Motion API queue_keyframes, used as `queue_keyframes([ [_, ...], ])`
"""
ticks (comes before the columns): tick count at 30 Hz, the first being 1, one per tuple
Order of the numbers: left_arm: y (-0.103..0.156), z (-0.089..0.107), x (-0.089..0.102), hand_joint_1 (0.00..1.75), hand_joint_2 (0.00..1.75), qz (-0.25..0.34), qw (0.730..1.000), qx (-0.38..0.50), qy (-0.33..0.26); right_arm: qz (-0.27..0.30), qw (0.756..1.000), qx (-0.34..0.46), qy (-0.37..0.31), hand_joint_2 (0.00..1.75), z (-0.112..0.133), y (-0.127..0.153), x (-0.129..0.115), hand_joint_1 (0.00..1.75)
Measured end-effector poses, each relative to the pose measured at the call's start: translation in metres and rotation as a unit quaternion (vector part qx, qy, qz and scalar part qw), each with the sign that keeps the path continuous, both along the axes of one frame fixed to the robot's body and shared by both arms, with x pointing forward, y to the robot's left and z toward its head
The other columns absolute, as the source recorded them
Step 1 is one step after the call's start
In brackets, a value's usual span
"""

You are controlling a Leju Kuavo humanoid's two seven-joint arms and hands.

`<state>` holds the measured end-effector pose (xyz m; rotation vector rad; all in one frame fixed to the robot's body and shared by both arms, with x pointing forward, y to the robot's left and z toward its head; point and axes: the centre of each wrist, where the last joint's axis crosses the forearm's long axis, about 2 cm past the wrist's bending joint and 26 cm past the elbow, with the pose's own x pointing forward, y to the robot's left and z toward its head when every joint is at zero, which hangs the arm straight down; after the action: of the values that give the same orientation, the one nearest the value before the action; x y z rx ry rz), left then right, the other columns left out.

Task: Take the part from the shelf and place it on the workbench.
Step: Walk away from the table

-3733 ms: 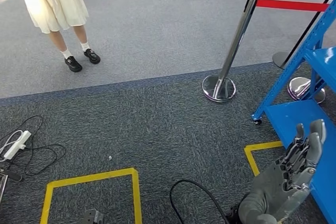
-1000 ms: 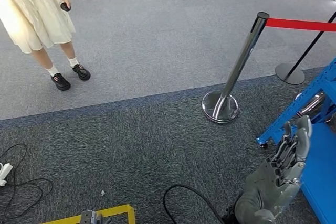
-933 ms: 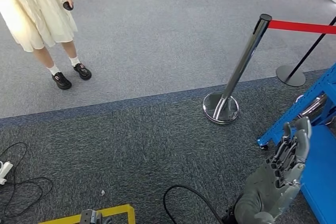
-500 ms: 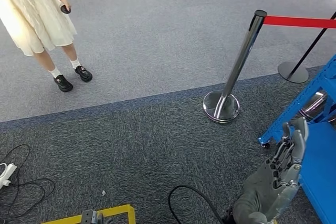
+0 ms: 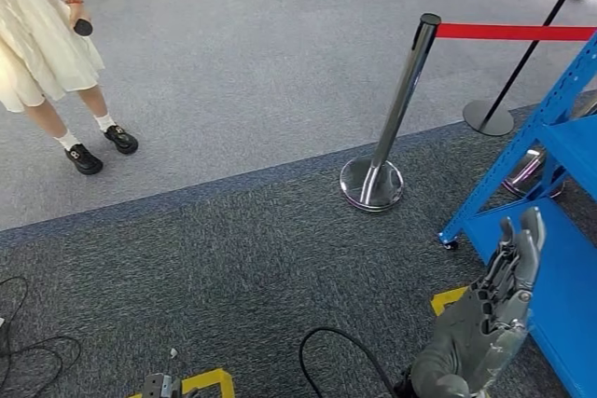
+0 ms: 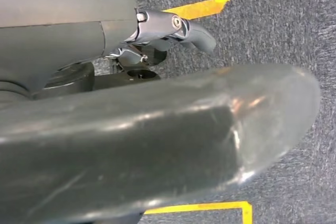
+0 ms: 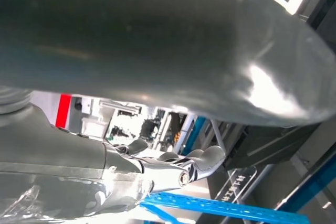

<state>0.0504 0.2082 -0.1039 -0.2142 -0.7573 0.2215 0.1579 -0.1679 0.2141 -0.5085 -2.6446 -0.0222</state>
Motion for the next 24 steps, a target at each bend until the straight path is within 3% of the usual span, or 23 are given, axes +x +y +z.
queue_keyframes([
  [13, -0.0006, 0.0000, -0.0001, 0.00, 0.00, -0.017, 0.995, 0.059, 0.073, -0.002, 1.000, -0.003, -0.002, 0.00, 0.0007, -0.0004, 0.0011, 0.00],
  [24, -0.0012, 0.0006, 0.0027, 0.00, 0.00, -0.032, 0.990, 0.095, 0.099, -0.003, 1.000, -0.003, -0.001, 0.00, 0.0007, 0.0004, 0.0009, 0.00],
])
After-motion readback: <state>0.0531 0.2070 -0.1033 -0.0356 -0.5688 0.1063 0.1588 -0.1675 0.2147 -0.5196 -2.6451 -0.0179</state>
